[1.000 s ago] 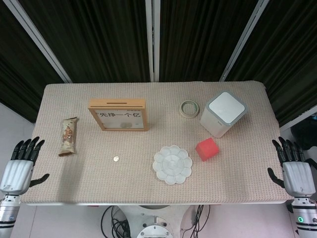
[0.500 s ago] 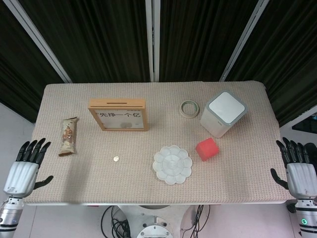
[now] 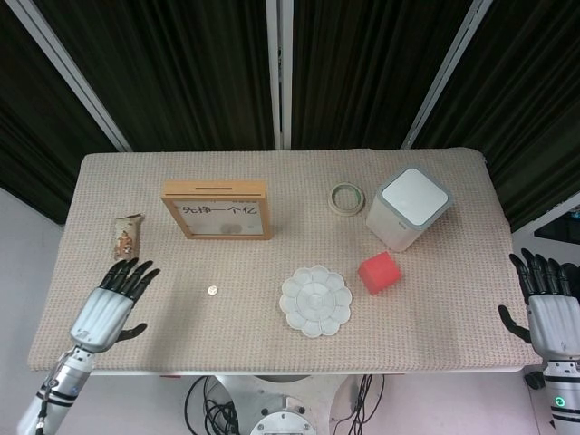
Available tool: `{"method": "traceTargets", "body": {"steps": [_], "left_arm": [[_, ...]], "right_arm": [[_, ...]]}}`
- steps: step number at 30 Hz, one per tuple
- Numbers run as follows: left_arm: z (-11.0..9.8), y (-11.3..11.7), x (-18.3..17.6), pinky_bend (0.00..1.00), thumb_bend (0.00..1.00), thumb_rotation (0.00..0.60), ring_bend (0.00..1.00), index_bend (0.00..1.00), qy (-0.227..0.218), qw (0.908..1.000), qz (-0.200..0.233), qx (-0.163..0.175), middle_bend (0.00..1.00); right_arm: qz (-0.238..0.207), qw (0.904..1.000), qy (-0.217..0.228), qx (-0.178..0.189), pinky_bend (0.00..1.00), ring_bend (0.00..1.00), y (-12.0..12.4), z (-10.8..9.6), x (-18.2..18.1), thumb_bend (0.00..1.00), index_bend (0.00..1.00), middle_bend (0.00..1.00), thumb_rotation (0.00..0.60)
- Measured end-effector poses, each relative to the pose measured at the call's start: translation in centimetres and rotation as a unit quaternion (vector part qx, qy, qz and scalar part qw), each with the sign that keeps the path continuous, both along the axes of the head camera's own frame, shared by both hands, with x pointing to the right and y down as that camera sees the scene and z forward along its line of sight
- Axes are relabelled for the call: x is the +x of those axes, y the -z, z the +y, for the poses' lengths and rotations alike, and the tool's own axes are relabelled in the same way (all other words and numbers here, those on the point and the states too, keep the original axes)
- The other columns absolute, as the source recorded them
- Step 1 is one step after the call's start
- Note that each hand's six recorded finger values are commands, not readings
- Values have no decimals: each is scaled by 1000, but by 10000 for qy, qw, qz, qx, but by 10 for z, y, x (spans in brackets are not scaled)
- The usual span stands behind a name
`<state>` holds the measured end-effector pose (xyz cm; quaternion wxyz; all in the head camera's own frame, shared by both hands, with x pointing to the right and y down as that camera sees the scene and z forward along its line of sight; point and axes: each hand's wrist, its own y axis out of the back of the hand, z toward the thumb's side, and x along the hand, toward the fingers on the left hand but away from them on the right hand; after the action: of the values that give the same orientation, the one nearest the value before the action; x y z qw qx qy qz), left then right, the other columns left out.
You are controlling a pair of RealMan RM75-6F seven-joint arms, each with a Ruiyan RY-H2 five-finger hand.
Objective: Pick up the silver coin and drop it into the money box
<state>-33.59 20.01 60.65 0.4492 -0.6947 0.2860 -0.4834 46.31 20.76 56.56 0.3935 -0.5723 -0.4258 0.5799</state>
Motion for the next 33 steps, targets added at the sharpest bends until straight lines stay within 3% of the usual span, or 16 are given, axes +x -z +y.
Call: {"method": "traceTargets", "body": {"steps": [7,11,20,26,33], "left_arm": [[-11,-30,38,108,50,600,1,171,-304,9994,165,-5,109],[-15,-52,50,114,54,600,1,173,-338,9991,110,-218,109],[-21,-94,52,136,61,600,8,238,-201,9982,-66,-557,109],[-21,-110,45,141,98,600,8,294,-43,9972,-160,-724,109],[-19,-120,54,150,172,600,12,338,-10,9964,58,-840,116]], "right_arm": [[33,10000,-65,29,0,0,4,3,6,269,0,0,600],[39,9999,-117,118,0,0,11,4,10,266,0,0,600],[87,9998,-147,101,0,0,12,6,14,271,0,0,600],[91,9998,-170,73,0,0,10,6,15,272,0,0,600],[117,9998,-182,19,0,0,6,5,16,273,0,0,600]]}}
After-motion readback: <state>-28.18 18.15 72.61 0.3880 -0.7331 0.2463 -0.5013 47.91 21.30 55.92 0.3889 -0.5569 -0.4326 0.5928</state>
